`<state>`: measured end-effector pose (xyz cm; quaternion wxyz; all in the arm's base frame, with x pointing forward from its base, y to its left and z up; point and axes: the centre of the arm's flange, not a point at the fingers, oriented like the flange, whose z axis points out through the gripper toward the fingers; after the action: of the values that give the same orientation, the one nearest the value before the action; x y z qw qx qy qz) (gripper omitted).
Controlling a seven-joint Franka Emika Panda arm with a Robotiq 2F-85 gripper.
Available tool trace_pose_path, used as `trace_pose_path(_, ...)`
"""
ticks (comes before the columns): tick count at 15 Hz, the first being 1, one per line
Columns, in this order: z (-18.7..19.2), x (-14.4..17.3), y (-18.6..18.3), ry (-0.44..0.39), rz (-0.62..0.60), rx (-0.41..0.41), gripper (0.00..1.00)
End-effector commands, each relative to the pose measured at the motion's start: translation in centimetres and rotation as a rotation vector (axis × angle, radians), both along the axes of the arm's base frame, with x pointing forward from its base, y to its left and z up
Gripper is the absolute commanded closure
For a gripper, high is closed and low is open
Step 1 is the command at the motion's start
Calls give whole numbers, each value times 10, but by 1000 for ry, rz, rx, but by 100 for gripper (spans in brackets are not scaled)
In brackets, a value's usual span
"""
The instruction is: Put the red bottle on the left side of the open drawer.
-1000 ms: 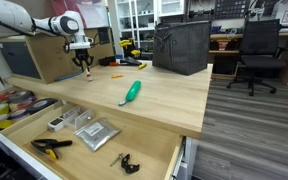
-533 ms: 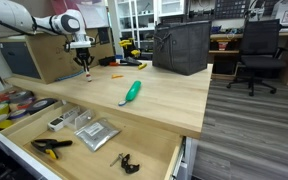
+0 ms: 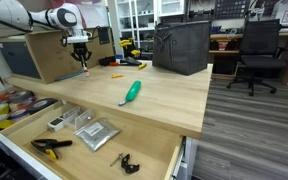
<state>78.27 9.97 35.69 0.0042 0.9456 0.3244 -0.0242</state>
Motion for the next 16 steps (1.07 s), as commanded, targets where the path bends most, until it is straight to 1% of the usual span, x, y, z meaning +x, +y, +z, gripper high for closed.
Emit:
trace_pose_path(1,30,9,14,19,11,11,96)
trace_pose_path(3,33,-3,23,26,25,-9,96)
trace_pose_path(5,33,-22,28,13,49,-58,96)
trace_pose_path(7,35,-39,33,22,76,-93,96)
trace_pose_path(10,39,-68,57,33,162,-125,96)
trace_pose_path(11,41,-79,71,43,203,-119,96)
trace_pose_path(13,51,-96,104,66,310,-82,96)
trace_pose_path(16,70,-122,136,101,459,-34,96)
